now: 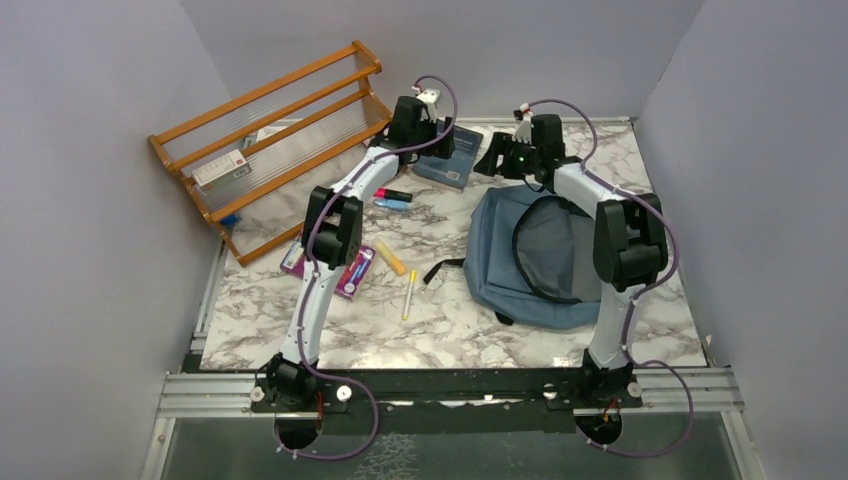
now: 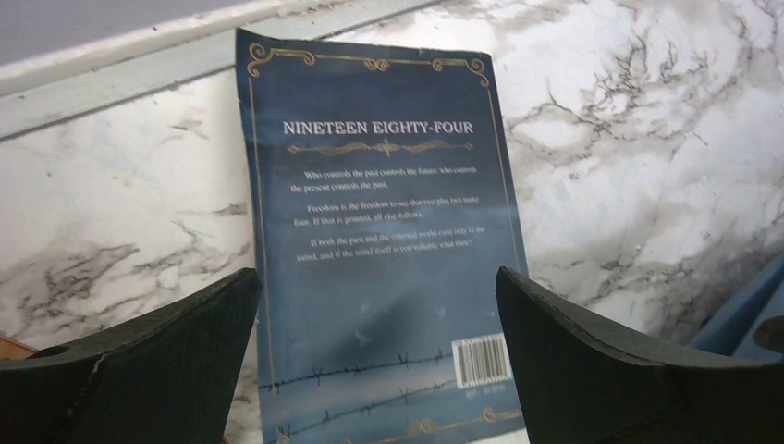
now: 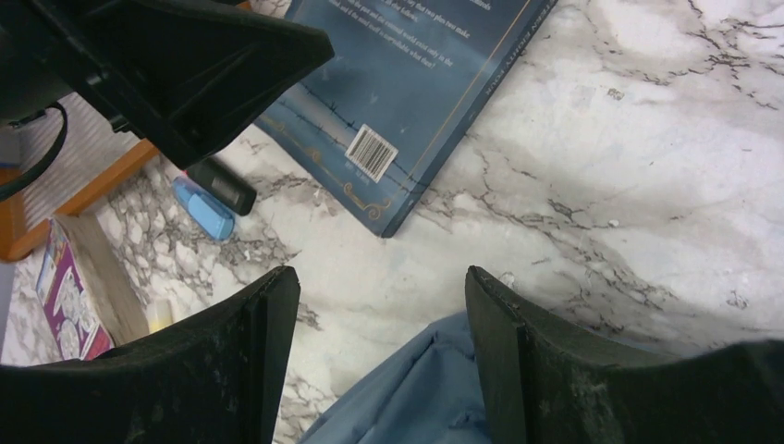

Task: Pack the student bag
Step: Pick up the book from the center of the board.

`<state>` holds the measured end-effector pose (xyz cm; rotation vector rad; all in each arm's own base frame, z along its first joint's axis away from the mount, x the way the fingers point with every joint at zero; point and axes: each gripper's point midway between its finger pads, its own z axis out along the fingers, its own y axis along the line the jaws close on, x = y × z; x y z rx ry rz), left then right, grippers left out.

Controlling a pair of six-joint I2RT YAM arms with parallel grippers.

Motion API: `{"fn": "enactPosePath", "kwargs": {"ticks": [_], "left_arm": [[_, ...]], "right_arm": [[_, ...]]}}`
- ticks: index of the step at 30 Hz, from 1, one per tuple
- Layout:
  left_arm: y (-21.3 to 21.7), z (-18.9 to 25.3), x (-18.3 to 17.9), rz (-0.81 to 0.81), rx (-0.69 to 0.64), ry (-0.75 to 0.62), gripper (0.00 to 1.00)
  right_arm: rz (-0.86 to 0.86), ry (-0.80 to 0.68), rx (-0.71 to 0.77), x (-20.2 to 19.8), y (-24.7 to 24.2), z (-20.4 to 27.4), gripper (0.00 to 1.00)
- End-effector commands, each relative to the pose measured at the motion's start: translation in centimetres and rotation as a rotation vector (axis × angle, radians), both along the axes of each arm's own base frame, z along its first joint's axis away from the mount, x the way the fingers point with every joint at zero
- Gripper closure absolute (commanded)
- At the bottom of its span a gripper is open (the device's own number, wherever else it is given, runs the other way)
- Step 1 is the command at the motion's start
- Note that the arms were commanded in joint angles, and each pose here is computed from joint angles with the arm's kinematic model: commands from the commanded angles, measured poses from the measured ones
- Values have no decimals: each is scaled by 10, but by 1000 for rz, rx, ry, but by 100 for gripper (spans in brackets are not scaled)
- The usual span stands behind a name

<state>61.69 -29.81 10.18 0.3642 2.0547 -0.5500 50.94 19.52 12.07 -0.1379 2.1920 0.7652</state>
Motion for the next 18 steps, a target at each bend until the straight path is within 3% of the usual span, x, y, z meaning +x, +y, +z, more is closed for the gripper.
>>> {"fn": "enactPosePath", "kwargs": {"ticks": [1, 8, 18], "left_arm": [[8, -10, 16, 60, 53, -14, 1], [20, -27, 25, 89, 53, 14, 1], [3, -56, 5, -41, 8, 110, 4]], "right_arm": [[-54, 28, 5, 20, -1, -9, 29], [-57, 85, 17, 33, 4, -29, 29], [-98, 120, 6, 40, 1, -53, 29]]}}
